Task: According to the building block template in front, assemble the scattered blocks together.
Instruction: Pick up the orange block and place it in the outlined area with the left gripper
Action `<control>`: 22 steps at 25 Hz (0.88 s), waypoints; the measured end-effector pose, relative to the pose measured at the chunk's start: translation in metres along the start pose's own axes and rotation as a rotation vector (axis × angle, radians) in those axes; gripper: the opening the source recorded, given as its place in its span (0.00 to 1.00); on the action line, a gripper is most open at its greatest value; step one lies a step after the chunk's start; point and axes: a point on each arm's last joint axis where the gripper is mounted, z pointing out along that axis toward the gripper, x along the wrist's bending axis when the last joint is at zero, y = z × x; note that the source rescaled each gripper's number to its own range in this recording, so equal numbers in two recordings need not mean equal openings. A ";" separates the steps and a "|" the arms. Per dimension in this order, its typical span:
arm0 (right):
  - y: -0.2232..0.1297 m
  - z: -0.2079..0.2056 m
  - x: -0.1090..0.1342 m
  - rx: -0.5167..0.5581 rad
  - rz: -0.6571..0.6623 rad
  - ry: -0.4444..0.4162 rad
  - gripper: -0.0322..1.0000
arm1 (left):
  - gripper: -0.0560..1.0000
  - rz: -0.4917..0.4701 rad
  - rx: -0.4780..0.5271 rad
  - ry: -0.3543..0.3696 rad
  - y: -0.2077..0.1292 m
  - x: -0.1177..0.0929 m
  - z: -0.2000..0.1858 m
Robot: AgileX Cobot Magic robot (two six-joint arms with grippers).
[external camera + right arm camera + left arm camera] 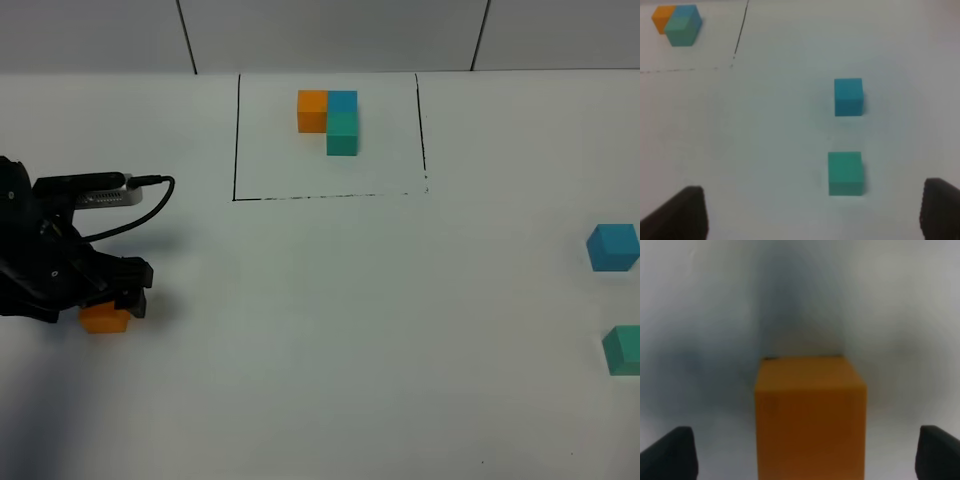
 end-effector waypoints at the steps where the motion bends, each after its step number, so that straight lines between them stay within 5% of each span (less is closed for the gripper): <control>1: 0.000 0.000 0.000 0.000 0.001 0.000 0.74 | 0.96 -0.001 0.002 0.001 0.001 0.000 0.003; 6: 0.000 0.000 0.000 0.000 0.001 0.000 0.74 | 0.83 -0.002 -0.003 0.002 0.003 0.000 0.010; 9: 0.000 0.000 0.000 0.000 0.002 0.000 0.74 | 0.59 -0.002 -0.003 0.002 0.003 0.000 0.010; 14: 0.000 0.000 0.000 0.000 0.003 0.000 0.74 | 0.06 -0.002 -0.001 0.003 0.003 0.000 0.011; 18: 0.000 0.000 0.000 0.000 0.006 0.000 0.74 | 0.06 0.015 -0.003 0.002 0.005 0.000 0.010; 22: 0.000 0.000 0.000 0.000 0.009 0.000 0.74 | 0.06 0.130 0.022 -0.001 0.015 -0.004 -0.002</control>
